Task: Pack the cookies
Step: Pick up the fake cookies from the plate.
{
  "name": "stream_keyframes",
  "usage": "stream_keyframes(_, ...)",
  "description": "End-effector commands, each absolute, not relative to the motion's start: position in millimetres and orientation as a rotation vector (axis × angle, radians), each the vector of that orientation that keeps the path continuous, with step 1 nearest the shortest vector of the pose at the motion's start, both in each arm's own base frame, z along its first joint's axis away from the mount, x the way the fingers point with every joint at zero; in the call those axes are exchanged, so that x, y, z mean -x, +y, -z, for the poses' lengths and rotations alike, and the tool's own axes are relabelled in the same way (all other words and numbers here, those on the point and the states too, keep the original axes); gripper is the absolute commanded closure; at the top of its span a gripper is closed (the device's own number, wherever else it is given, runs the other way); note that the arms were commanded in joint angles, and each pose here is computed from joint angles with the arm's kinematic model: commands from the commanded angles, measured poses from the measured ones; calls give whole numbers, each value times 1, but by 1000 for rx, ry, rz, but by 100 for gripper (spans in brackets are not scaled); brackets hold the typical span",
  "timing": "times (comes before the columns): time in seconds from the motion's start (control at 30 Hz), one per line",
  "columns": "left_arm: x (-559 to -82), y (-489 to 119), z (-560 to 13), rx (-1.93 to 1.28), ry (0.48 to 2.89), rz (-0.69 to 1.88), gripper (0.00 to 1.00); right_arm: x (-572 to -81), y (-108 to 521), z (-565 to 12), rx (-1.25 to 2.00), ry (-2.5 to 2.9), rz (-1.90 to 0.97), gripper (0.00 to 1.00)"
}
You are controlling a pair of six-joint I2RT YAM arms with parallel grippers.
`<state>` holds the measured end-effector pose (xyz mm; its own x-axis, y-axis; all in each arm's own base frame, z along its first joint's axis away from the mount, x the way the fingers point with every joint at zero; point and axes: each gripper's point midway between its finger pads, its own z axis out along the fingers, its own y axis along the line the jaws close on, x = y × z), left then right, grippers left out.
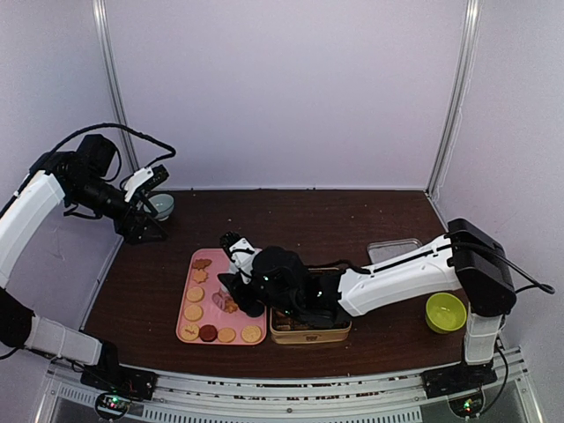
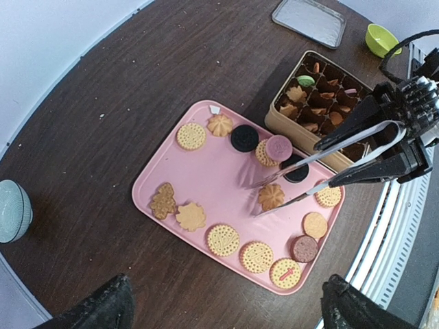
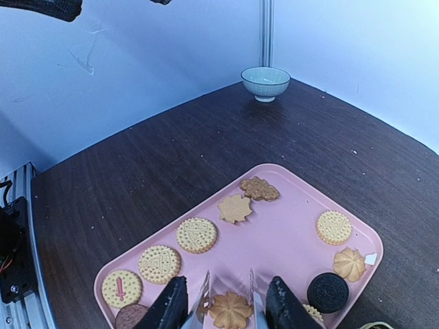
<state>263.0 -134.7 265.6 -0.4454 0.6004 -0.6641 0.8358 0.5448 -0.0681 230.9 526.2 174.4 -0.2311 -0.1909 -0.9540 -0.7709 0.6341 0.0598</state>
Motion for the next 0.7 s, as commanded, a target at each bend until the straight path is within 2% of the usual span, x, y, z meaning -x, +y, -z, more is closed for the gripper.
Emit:
stream_keyframes(0.0,-269,-135,-274,-1133,2174,531,2,-225,520,-184,856,1753,-589,59)
stream_keyframes(0.3,-268,-131,-271,-1121,2182,529,2,-216,524,-184,891,1753,-565,60)
stream_keyframes(0.67,-269,-130,-267,-1117,2195,540,2,-220,523,-190,857,1766,-556,73)
